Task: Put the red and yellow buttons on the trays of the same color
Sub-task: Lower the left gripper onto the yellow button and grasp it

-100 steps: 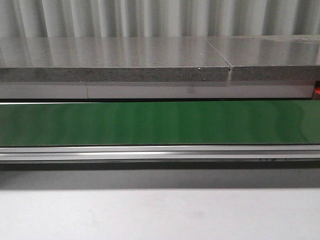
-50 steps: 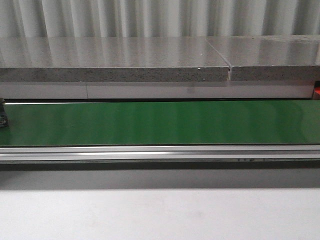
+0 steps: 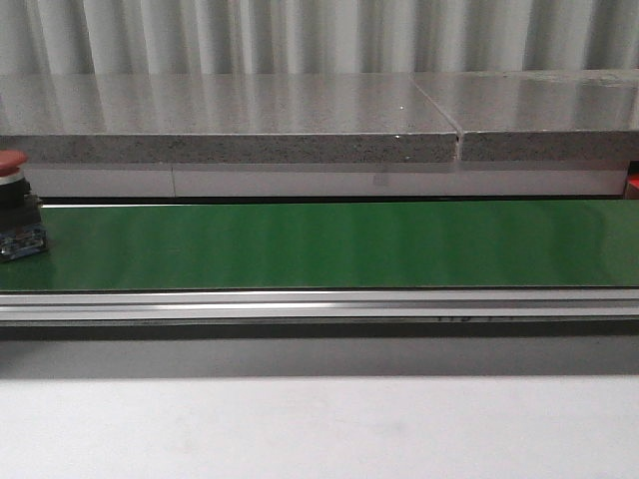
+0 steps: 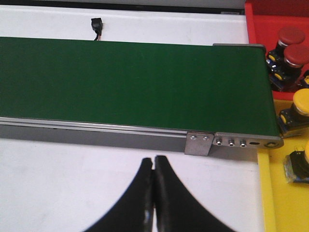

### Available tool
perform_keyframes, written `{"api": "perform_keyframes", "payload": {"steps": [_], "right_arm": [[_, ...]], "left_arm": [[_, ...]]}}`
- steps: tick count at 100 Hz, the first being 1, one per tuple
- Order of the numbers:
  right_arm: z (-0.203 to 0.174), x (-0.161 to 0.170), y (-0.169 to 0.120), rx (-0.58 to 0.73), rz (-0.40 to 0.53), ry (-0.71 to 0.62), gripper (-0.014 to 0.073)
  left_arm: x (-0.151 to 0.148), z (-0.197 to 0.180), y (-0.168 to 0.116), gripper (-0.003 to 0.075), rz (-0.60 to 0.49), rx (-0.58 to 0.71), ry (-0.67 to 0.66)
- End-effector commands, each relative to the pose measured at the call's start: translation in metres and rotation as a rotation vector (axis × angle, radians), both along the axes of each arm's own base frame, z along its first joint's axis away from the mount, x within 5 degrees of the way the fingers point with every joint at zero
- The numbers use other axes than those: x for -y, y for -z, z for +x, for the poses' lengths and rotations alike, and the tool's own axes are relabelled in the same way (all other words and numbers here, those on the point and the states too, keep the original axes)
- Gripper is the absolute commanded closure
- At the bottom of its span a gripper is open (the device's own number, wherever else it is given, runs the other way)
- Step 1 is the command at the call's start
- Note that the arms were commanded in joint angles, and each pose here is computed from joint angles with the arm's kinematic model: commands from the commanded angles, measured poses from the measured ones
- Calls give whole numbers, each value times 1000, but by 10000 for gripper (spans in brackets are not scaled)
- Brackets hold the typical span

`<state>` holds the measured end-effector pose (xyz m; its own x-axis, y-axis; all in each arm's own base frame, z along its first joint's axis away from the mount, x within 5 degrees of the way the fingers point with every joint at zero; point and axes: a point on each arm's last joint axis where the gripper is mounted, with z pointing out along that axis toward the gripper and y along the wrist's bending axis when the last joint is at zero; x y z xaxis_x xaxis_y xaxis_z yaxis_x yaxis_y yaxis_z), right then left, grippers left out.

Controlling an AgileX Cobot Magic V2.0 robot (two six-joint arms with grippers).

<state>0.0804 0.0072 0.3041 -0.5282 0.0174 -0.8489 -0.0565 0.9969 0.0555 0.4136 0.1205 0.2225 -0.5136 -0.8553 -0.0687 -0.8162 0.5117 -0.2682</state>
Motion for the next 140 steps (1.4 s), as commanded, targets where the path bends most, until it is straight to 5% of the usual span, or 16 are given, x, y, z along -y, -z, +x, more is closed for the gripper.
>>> {"api": "perform_keyframes", "payload": {"steps": [1,51,81,101,140], "right_arm": [[3,0,-12,85,-6,-1,648],[3,0,-12,85,-6,-1,648],[3,0,-12,85,-6,-1,648],[3,0,-12,85,-6,-1,648],[3,0,-12,85,-6,-1,648]], "left_arm": [[-3,2,-30,231,8,118,-40],[-8,8,-5,238,-44,81,-68],[-8,7,-5,496,-42,77,-46],[-7,5,-13,543,-30,93,-18],[-3,-17,-59,543,144,133,411]]}}
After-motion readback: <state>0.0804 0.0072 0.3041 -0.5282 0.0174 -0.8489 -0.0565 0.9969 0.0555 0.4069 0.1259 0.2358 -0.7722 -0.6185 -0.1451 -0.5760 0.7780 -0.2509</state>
